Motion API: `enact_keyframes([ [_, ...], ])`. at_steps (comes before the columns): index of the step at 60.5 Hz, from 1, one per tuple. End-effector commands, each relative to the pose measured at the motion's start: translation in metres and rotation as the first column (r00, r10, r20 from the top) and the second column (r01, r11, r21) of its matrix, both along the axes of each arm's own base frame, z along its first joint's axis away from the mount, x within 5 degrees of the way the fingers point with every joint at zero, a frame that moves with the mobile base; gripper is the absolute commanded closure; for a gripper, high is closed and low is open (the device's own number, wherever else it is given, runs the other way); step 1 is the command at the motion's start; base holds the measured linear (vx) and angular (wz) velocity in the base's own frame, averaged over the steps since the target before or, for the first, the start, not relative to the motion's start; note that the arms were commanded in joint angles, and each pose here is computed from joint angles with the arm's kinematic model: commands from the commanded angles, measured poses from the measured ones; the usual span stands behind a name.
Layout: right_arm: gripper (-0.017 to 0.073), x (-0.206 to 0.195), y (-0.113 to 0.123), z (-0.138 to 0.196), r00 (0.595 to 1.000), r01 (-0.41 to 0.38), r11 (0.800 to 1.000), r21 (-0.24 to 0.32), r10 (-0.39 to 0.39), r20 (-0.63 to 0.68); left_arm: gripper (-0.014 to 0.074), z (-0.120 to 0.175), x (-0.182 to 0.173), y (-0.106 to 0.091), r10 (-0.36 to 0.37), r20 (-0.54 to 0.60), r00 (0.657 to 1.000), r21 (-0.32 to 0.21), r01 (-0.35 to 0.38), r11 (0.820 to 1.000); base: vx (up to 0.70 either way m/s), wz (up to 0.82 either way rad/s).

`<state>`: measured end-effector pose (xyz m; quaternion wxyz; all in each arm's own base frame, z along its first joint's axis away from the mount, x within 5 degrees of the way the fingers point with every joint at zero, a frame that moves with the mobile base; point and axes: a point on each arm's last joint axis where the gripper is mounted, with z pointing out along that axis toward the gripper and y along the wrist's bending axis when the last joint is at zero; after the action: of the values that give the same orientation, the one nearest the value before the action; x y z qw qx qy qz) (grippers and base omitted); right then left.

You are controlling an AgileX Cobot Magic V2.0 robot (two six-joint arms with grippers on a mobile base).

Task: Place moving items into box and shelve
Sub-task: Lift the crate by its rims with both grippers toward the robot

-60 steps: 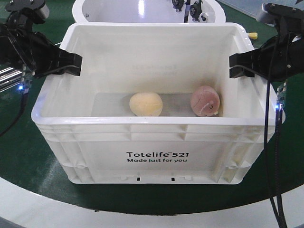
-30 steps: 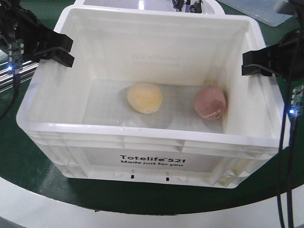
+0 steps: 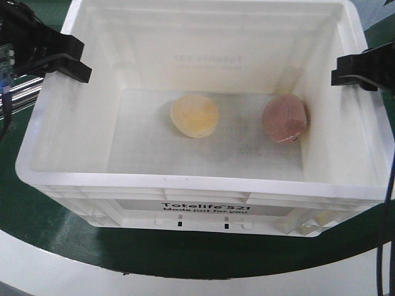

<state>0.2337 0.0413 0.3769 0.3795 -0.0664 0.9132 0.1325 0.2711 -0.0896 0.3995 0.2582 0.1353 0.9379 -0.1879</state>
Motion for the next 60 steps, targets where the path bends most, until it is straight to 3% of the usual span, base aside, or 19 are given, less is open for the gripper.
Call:
enact_keyframes([
  [1,0.0565,-0.0111,-0.0009,0.0383,0.976,0.022,0.997,0.074,-0.037,0.217,0.0601,0.0391,-0.0189,-0.0018,0.000,0.161,0.987,-0.108,0.017,0.994,0.00,0.00],
  [16,0.0565,-0.0207,-0.0037,0.0458,0.965,0.028,0.998,0.047,-0.039,0.260,0.0601,0.0424,-0.0247,-0.0008,-0.006,0.164,0.987,-0.107,0.024,0.994,0.00,0.00],
  [60,0.0565,-0.0208,-0.0036,0.0457,0.965,0.025,0.999,0.045,-0.036,0.260,0.0600,0.0404,-0.0272,-0.0007,-0.021,0.134,0.991,-0.096,0.034,0.995,0.00,0.00],
])
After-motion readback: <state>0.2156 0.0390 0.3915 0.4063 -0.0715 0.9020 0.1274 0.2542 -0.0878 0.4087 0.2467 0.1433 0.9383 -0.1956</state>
